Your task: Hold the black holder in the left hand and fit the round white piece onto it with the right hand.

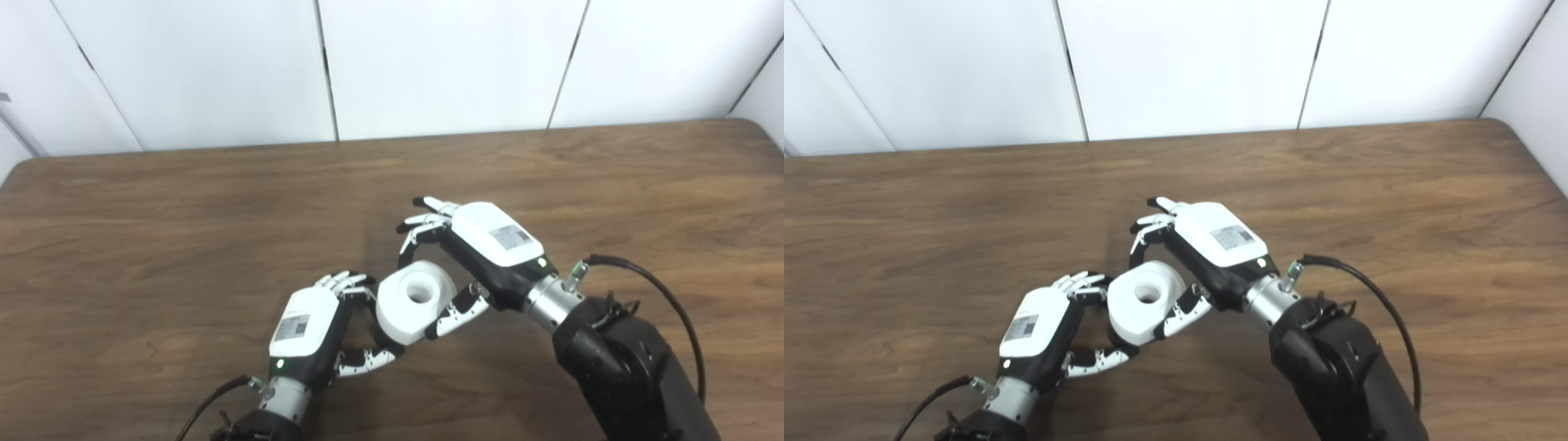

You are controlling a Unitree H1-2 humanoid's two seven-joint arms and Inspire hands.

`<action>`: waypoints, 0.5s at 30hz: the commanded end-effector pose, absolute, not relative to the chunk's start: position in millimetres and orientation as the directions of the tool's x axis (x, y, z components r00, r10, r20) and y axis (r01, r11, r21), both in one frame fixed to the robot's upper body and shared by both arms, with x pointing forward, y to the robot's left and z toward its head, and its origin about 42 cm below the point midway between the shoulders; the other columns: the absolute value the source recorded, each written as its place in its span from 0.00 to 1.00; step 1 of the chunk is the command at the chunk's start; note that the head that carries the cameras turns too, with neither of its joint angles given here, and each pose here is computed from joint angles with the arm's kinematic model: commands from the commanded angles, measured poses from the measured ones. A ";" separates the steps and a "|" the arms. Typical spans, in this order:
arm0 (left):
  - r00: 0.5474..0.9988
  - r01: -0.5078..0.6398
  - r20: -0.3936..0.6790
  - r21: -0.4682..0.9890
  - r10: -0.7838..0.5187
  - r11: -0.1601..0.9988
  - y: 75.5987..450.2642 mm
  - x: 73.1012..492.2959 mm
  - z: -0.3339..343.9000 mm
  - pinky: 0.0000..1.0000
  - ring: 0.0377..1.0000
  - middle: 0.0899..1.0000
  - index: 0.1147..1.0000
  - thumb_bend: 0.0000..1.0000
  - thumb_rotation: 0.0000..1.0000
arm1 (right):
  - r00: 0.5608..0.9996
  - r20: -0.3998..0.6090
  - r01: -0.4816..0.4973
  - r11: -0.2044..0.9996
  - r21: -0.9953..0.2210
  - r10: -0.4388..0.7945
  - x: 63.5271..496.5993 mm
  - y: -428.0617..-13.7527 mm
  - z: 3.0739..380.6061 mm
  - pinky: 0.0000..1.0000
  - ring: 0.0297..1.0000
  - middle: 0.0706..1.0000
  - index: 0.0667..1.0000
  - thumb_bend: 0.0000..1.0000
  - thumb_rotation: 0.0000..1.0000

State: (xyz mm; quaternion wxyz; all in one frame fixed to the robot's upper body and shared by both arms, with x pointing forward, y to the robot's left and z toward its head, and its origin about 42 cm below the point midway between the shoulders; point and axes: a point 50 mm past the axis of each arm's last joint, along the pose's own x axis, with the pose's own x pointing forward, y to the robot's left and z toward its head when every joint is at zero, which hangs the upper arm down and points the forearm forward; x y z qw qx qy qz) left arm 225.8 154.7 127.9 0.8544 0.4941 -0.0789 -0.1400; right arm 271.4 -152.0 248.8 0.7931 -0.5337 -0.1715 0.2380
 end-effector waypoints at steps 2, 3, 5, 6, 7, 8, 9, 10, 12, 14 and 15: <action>0.939 0.207 -0.055 0.878 -0.338 0.432 150.1 223.4 124.0 0.90 0.88 0.80 0.42 0.51 0.05 | 0.819 -0.044 -0.219 0.240 -0.946 0.573 276.3 -152.0 245.9 0.90 0.93 0.80 0.45 0.53 0.14; 0.940 0.208 -0.057 0.878 -0.338 0.430 150.1 223.7 124.0 0.90 0.88 0.80 0.42 0.51 0.05 | 0.818 -0.048 -0.221 0.235 -0.947 0.573 276.6 -152.3 245.7 0.90 0.93 0.79 0.45 0.53 0.15; 0.939 0.210 -0.060 0.879 -0.338 0.428 150.1 224.1 123.9 0.90 0.88 0.80 0.42 0.51 0.05 | 0.818 -0.055 -0.225 0.230 -0.947 0.573 276.9 -152.8 245.3 0.90 0.93 0.79 0.45 0.53 0.15; 0.939 0.211 -0.062 0.880 -0.338 0.426 150.1 224.3 123.9 0.90 0.88 0.80 0.42 0.51 0.05 | 0.818 -0.059 -0.228 0.229 -0.946 0.572 276.8 -153.0 245.4 0.90 0.93 0.79 0.45 0.53 0.15; 0.939 0.212 -0.063 0.880 -0.338 0.426 150.2 224.3 124.0 0.90 0.88 0.81 0.43 0.51 0.05 | 0.818 -0.061 -0.230 0.228 -0.946 0.571 276.6 -153.1 245.5 0.91 0.93 0.80 0.45 0.52 0.15; 0.939 0.212 -0.063 0.880 -0.338 0.425 150.2 224.3 123.9 0.90 0.88 0.81 0.43 0.51 0.05 | 0.819 -0.065 -0.233 0.226 -0.946 0.570 276.4 -153.1 245.7 0.91 0.93 0.80 0.45 0.52 0.15; 0.939 0.211 -0.062 0.880 -0.337 0.426 150.1 224.3 123.7 0.90 0.88 0.80 0.43 0.51 0.05 | 0.819 -0.069 -0.235 0.223 -0.946 0.570 276.4 -153.2 245.7 0.91 0.93 0.80 0.45 0.52 0.15; 0.939 0.210 -0.061 0.880 -0.337 0.426 150.0 224.3 123.6 0.90 0.88 0.80 0.43 0.51 0.05 | 0.819 -0.071 -0.236 0.221 -0.946 0.569 276.4 -153.3 245.8 0.91 0.94 0.80 0.51 0.77 0.22; 0.939 0.210 -0.059 0.879 -0.340 0.428 150.2 224.6 123.7 0.90 0.88 0.80 0.42 0.51 0.05 | 0.818 -0.077 -0.235 0.209 -0.949 0.570 276.6 -153.4 245.6 0.91 0.94 0.80 0.55 0.91 0.27; 0.938 0.211 -0.059 0.877 -0.340 0.431 150.2 224.7 123.5 0.90 0.88 0.80 0.42 0.51 0.05 | 0.817 -0.081 -0.234 0.200 -0.951 0.570 276.8 -153.5 245.5 0.91 0.94 0.81 0.57 0.95 0.29; 0.939 0.212 -0.059 0.876 -0.340 0.433 150.1 224.8 123.4 0.90 0.88 0.80 0.42 0.51 0.05 | 0.817 -0.082 -0.234 0.198 -0.952 0.570 276.9 -153.5 245.5 0.91 0.94 0.81 0.58 0.95 0.30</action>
